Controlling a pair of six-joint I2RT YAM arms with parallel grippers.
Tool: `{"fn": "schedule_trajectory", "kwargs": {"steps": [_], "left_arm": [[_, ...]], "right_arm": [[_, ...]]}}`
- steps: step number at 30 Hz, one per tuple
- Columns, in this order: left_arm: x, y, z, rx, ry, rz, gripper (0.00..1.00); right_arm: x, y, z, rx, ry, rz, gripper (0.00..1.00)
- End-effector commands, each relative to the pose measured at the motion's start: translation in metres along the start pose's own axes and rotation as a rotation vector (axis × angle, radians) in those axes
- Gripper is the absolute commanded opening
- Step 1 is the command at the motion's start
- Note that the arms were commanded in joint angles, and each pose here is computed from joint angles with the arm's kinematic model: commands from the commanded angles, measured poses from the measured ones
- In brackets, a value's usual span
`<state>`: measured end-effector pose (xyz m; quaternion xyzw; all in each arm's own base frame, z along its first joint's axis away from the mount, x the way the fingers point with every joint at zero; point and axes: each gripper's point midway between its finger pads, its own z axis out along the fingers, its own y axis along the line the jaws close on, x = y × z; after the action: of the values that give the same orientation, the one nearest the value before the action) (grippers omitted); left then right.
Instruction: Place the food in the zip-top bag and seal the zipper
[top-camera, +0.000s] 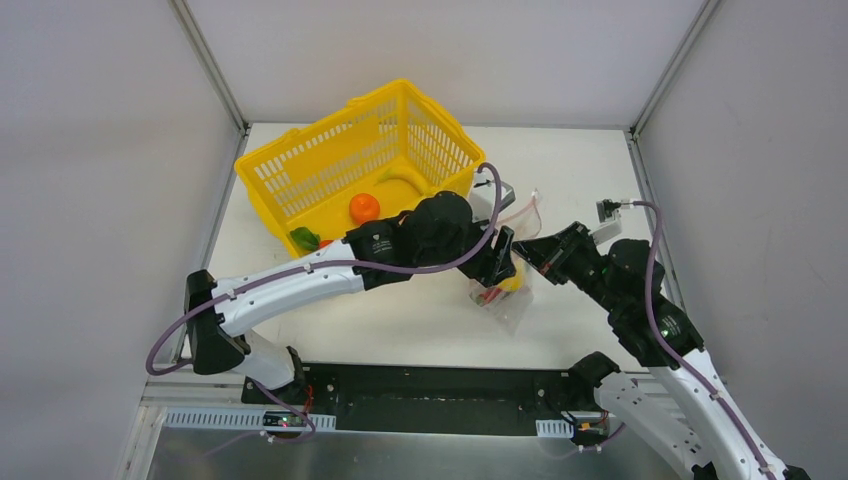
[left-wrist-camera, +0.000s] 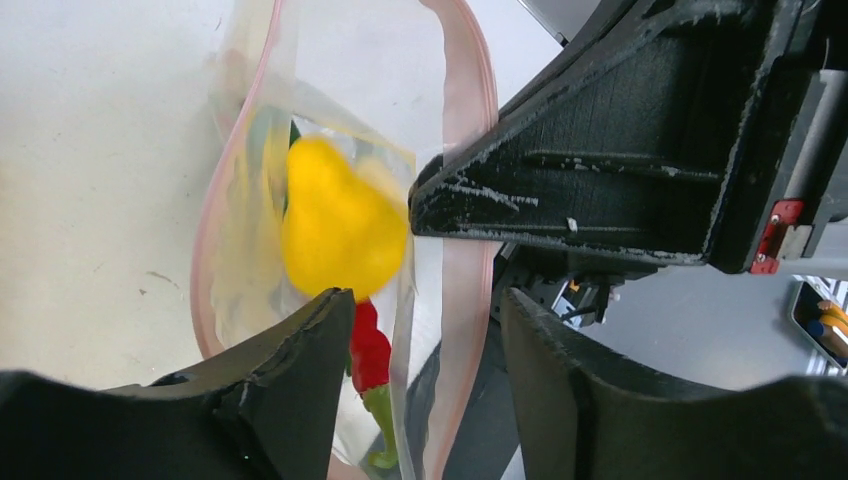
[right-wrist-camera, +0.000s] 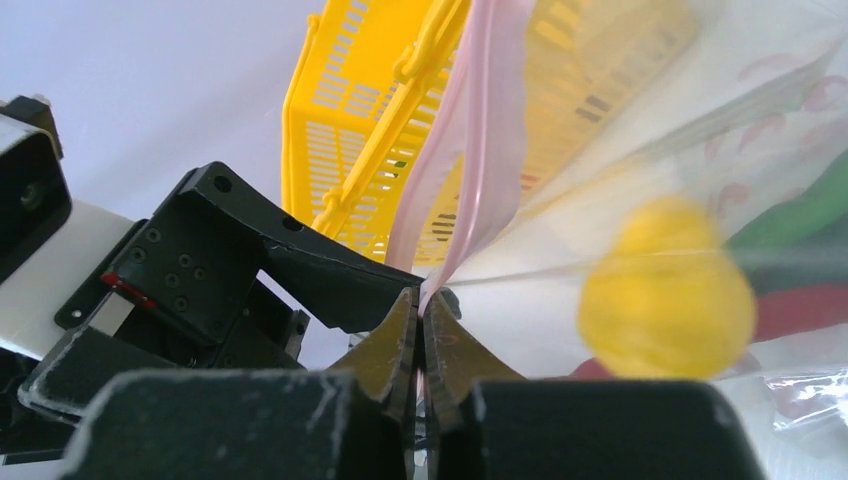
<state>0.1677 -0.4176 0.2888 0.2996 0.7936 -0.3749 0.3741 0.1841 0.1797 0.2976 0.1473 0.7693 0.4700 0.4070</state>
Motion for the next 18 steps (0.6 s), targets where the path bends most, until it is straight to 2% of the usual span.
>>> {"fn": "schedule_trajectory", "kwargs": {"steps": [1,6,11,15,18], "left_arm": [[-0.028,-0.016,-0.023,0.070,-0.124,0.007,0.59],[-0.045,-0.018,-0.054,0.078,-0.200,0.040,0.68],[-0.046,0.015,-0.067,-0.088,-0.231,0.055,0.70],[-0.033,0.047,-0.065,-0.265,-0.165,0.061,0.78],[-0.022,0.048,-0.049,-0.265,-0.082,0.062,0.79]], "right_arm": [[-0.015,0.015,-0.003,-0.055,-0.071,-0.020,0.03],[-0.013,0.015,-0.004,-0.057,-0.056,-0.061,0.03],[-0.009,0.011,-0.002,-0.026,-0.022,-0.100,0.03],[-0.005,0.011,-0.002,-0.016,0.020,-0.133,0.03],[-0.002,0.012,-0.001,-0.015,0.047,-0.149,0.03]]}}
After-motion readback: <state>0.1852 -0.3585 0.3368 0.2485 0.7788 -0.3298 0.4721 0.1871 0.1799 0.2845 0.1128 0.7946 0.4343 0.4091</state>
